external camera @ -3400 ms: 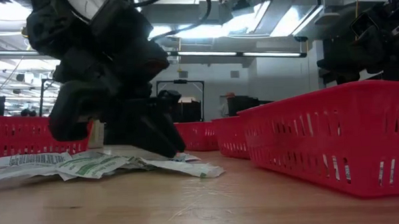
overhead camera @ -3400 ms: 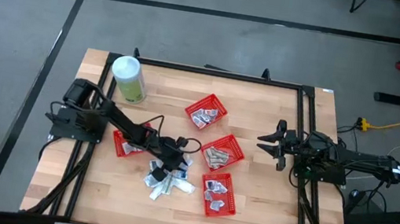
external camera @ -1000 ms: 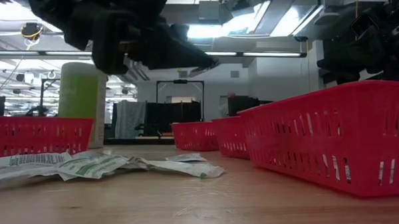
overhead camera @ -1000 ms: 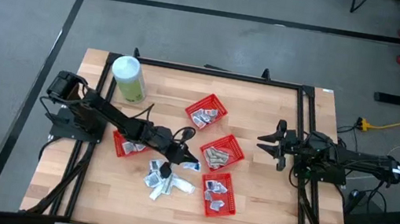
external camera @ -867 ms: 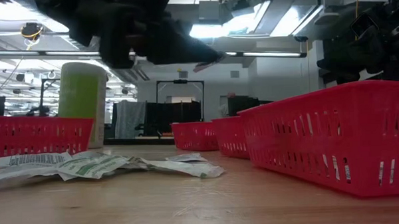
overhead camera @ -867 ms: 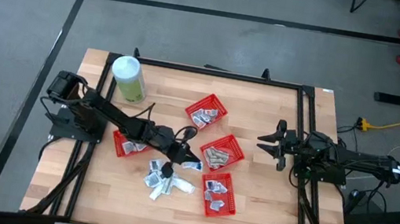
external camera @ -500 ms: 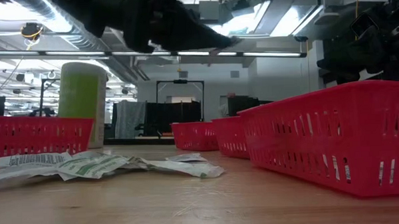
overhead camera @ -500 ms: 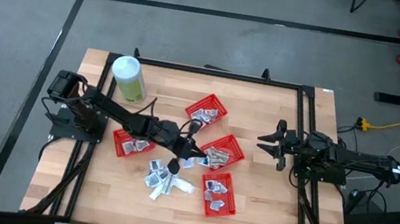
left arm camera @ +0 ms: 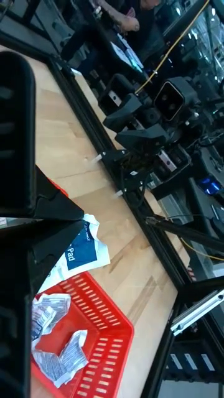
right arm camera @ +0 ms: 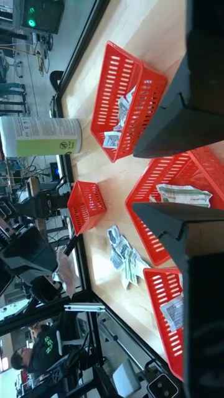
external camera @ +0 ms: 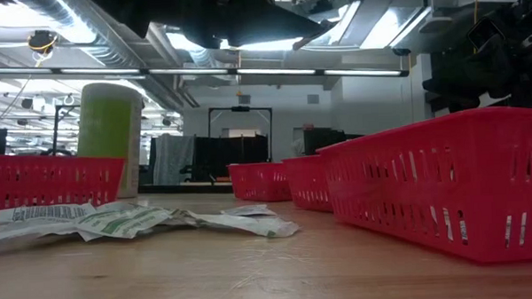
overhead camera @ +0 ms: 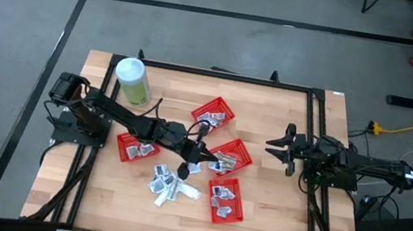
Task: Pick & Place First Aid Supplies
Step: Put the blue alcohol pad into the red container
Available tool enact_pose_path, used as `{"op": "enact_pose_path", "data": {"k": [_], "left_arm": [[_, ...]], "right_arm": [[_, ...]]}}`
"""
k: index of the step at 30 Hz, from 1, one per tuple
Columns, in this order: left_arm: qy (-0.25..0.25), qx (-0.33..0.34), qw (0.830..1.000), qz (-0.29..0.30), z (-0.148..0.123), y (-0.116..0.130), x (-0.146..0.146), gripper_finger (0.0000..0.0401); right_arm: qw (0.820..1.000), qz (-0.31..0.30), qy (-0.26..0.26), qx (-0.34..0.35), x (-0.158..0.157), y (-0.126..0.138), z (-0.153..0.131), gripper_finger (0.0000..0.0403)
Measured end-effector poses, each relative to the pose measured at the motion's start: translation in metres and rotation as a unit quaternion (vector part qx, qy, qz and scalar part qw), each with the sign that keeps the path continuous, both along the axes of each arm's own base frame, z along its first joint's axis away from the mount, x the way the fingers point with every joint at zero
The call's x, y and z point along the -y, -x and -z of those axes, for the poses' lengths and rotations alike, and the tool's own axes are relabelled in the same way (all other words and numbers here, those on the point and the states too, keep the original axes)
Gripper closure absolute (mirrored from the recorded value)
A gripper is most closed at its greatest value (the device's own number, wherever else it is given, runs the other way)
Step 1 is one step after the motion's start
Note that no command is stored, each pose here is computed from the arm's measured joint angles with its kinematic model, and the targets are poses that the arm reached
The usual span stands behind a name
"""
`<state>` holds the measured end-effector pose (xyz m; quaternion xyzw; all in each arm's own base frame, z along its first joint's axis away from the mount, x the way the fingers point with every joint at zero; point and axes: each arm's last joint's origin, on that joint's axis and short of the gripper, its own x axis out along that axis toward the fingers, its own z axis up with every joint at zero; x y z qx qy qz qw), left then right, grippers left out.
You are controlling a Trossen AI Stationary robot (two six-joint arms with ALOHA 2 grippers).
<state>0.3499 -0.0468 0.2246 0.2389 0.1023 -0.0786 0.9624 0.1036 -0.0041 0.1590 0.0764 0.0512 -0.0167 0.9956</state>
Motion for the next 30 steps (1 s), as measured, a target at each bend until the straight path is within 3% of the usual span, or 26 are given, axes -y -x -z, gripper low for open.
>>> {"op": "enact_pose_path", "data": {"k": [7, 14, 20, 30], "left_arm": [[0.001, -0.005, 1.000, 0.006, 0.001, 0.000, 0.001, 0.0400], [0.022, 0.011, 0.995, 0.099, 0.004, -0.002, 0.014, 0.0399], [0.023, 0.043, 0.993, 0.107, 0.026, -0.016, 0.024, 0.0398], [0.025, -0.011, 0.994, 0.105, 0.066, -0.048, 0.042, 0.0396]], "right_arm": [[1.000, 0.000, 0.000, 0.000, 0.000, 0.000, 0.000, 0.0276], [1.000, 0.000, 0.000, 0.000, 0.000, 0.000, 0.000, 0.0276], [1.000, 0.000, 0.000, 0.000, 0.000, 0.000, 0.000, 0.0276], [1.000, 0.000, 0.000, 0.000, 0.000, 0.000, 0.000, 0.0276]]}}
